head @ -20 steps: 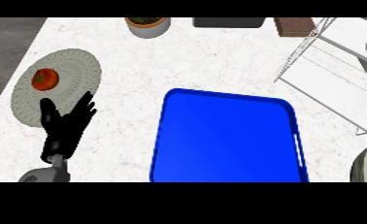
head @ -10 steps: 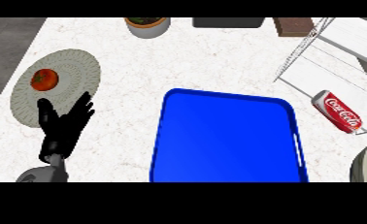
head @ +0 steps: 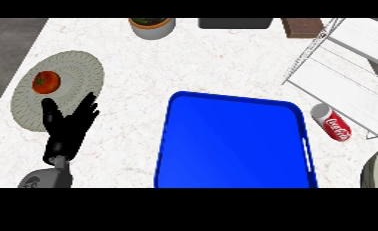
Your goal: Pick the cupcake from the tray and place it in the tiered shelf
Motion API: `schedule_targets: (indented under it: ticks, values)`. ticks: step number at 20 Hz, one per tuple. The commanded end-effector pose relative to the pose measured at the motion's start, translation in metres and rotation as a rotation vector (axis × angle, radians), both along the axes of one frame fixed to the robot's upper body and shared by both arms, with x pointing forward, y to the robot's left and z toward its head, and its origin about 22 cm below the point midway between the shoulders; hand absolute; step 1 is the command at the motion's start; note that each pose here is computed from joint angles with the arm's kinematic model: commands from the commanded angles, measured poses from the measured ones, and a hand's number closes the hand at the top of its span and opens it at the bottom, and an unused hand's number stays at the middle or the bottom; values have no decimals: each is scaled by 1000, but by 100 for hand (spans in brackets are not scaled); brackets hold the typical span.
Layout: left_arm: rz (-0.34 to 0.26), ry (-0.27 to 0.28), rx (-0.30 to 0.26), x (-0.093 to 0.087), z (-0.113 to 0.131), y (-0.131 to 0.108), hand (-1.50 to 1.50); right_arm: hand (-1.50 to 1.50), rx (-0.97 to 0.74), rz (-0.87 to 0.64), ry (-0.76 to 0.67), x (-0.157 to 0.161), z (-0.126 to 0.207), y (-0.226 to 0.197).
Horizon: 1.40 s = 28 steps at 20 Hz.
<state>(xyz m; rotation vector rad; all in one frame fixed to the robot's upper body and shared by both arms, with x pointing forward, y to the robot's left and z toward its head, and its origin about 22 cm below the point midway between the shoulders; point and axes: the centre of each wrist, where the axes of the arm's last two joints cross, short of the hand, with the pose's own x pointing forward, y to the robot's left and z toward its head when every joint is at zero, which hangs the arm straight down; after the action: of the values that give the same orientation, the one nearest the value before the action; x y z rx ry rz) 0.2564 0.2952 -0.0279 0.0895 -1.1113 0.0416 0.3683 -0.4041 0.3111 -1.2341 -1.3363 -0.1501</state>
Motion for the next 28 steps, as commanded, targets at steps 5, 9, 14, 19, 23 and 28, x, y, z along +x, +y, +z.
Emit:
schedule_targets:
  ticks: [5,9,14,19,23,28]
  values:
    - [-12,1,6,-1,3,-9,0,-150,209,28,-241,-17,27,-6]
    - [19,-5,1,-12,-12,-12,0,-150,229,-92,-384,-39,33,-37]
    - [11,-7,-1,-3,2,-8,0,-150,163,-273,-403,-58,31,-52]
    - [29,5,-14,-10,-1,2,0,-150,226,-382,-511,-114,29,-88]
    - [25,-1,11,-22,-5,7,0,-150,280,-395,-517,-162,33,-108]
    - [23,0,1,-8,0,-3,0,-150,292,-317,-535,-209,43,-131]
